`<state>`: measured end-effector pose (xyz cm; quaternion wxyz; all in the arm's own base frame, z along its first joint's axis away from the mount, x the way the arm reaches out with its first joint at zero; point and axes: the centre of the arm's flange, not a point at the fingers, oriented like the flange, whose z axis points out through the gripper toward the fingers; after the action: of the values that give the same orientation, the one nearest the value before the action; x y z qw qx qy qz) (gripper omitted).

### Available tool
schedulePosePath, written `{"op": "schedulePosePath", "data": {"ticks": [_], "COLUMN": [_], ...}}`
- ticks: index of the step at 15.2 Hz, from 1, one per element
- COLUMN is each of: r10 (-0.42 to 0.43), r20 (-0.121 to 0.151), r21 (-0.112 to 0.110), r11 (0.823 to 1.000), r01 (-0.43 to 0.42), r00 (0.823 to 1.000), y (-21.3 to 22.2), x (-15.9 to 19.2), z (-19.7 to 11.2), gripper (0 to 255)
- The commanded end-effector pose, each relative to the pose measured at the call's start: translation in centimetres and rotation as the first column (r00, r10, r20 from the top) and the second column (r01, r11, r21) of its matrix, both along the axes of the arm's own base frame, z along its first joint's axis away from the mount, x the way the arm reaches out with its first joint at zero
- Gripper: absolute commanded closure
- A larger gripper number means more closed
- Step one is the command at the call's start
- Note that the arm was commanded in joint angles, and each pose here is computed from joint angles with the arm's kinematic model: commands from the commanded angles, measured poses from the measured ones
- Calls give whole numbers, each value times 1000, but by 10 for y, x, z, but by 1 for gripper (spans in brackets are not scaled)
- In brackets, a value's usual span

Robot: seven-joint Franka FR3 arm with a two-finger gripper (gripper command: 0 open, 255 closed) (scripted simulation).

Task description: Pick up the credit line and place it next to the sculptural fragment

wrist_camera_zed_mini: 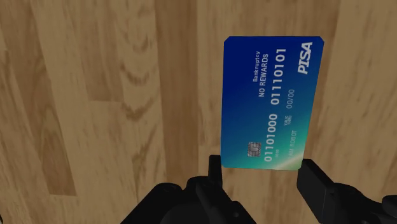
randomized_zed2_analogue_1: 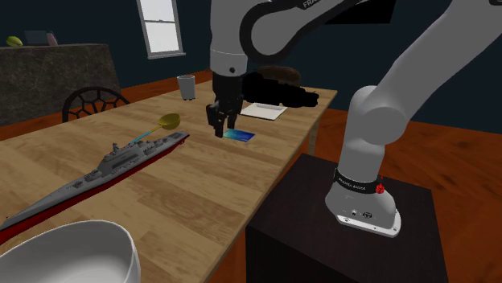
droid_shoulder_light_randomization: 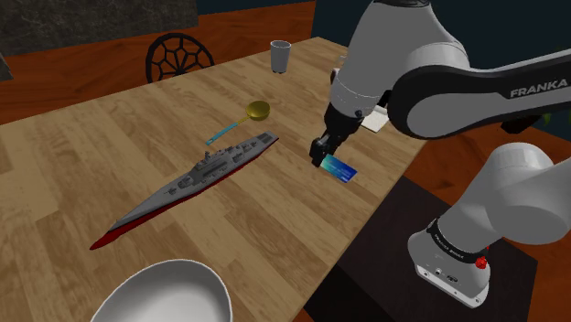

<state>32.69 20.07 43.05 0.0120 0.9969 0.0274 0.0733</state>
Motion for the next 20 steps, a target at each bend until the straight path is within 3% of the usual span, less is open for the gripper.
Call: {"op": "schedulePosePath", "data": {"ticks": [1,20], "r10": [0,0], "r20": [-1,-1], "r21": [0,0], "r11": [1000,1000], "r01": [0,0], "r00": [1000,1000], "y": [0,0], "x": [0,0], "z": [11,111], "gripper": [255,255]}}
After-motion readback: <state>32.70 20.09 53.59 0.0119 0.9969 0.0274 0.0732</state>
